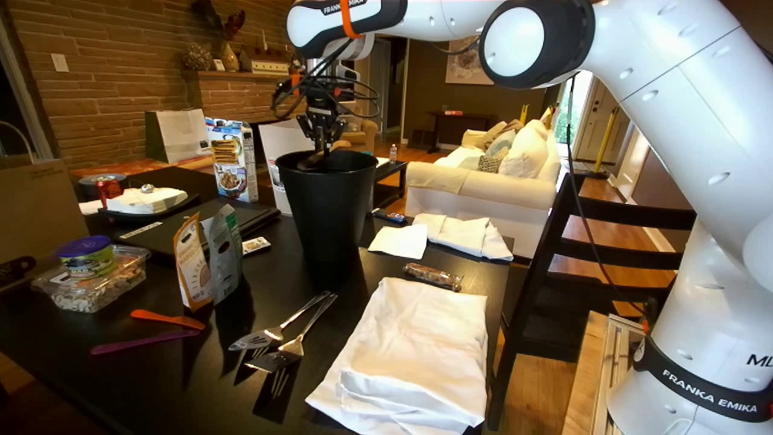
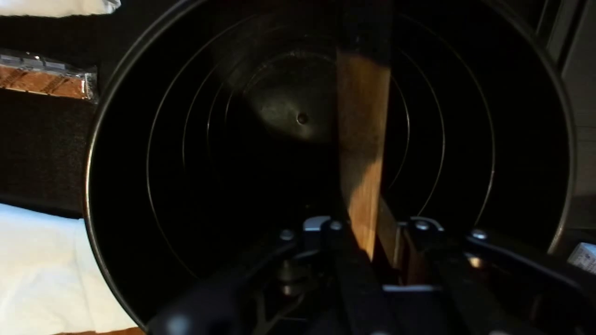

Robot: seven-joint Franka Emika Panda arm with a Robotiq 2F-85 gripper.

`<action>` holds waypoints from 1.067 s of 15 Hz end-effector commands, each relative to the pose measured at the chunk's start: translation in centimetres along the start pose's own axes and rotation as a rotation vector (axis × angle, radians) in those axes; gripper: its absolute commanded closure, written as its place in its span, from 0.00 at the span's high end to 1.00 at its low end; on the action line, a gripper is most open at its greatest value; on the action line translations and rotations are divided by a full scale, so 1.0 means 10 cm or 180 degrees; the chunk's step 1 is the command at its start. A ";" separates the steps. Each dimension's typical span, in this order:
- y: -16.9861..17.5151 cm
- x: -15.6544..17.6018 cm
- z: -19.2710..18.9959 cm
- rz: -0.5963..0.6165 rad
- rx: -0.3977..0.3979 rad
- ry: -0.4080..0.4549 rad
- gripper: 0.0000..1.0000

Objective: Put the wooden spoon over the black bucket

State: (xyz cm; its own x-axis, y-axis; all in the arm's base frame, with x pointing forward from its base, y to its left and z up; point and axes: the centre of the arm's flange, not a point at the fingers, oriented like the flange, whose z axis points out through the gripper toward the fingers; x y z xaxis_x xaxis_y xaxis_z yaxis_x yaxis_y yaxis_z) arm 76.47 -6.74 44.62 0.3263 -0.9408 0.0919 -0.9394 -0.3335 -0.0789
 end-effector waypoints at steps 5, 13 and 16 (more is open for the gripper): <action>-0.14 0.02 0.02 0.0078 -0.0073 0.0019 0.05; -0.13 0.01 0.04 0.0085 -0.0115 0.0000 0.06; -0.13 0.01 0.04 0.0086 -0.0134 -0.0010 0.06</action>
State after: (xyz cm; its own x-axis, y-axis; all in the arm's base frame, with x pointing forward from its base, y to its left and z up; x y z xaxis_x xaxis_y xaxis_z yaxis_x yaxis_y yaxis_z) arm 76.41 -6.62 43.75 0.3166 -0.9452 0.0792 -0.9457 -0.3211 -0.0513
